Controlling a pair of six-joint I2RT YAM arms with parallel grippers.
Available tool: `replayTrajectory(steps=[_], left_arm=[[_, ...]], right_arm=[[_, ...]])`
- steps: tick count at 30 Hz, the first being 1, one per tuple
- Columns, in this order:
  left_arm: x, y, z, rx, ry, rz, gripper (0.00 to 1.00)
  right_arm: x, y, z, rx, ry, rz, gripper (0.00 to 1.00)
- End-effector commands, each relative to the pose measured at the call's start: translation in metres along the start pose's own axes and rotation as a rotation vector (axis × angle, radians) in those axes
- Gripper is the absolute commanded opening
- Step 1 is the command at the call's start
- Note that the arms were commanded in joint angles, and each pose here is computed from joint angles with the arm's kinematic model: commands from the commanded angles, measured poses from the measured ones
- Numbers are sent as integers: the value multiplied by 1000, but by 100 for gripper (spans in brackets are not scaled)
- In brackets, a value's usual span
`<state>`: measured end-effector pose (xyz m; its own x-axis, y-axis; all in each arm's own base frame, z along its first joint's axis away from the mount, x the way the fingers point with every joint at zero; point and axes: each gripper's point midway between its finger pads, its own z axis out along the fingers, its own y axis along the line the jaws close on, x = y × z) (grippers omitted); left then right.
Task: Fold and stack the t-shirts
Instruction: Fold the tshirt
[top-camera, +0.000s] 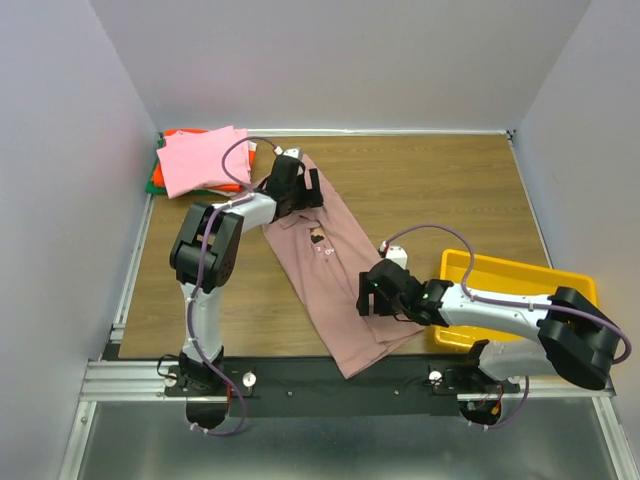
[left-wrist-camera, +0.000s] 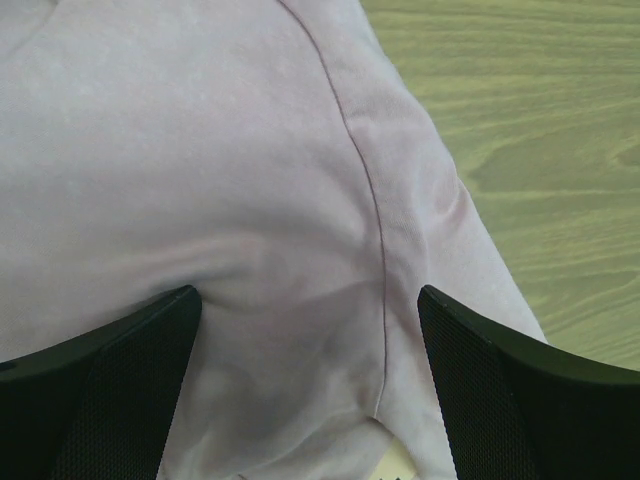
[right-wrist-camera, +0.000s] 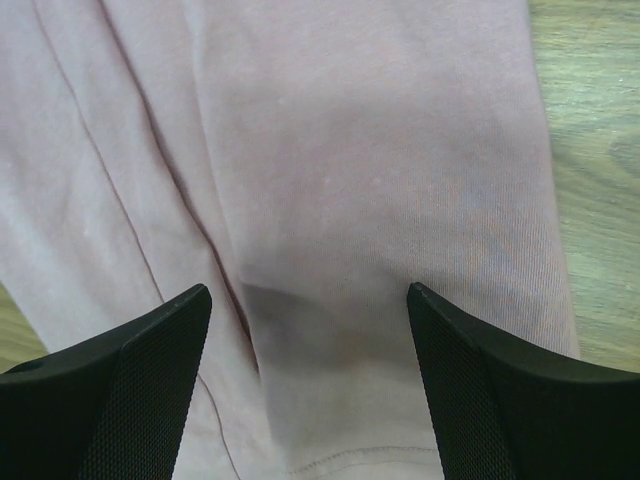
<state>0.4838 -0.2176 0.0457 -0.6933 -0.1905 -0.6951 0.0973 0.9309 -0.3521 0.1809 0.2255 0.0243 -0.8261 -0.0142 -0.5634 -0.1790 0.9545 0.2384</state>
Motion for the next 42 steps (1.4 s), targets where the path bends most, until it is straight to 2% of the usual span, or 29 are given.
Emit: replayTrajectory(steps=[1,13,19,32,36,39,40,42], left_arm=[[28,-3,18,26,126,38,97],[11,-47,55,167,154,101,95],[-13,-61,70,205,144,168,95],[-59,-50,98,193,75,200,95],[-84,-61,81,215,9,225,95],[-126,-94,44,282,-101,251,95],[-148,-109,19,303,-156,264,95],[-159,-134,-8,328,-206,294,95]], right_arm=[[56,-18,-2,25,194,47,86],[72,-5,-4,-13,246,86,86],[79,6,-1,-33,267,82,86],[67,23,3,-46,243,64,85],[60,29,-4,-77,220,50,84],[48,30,-13,-83,185,21,84],[41,31,-17,-88,161,23,84],[37,25,-22,-69,141,11,84]])
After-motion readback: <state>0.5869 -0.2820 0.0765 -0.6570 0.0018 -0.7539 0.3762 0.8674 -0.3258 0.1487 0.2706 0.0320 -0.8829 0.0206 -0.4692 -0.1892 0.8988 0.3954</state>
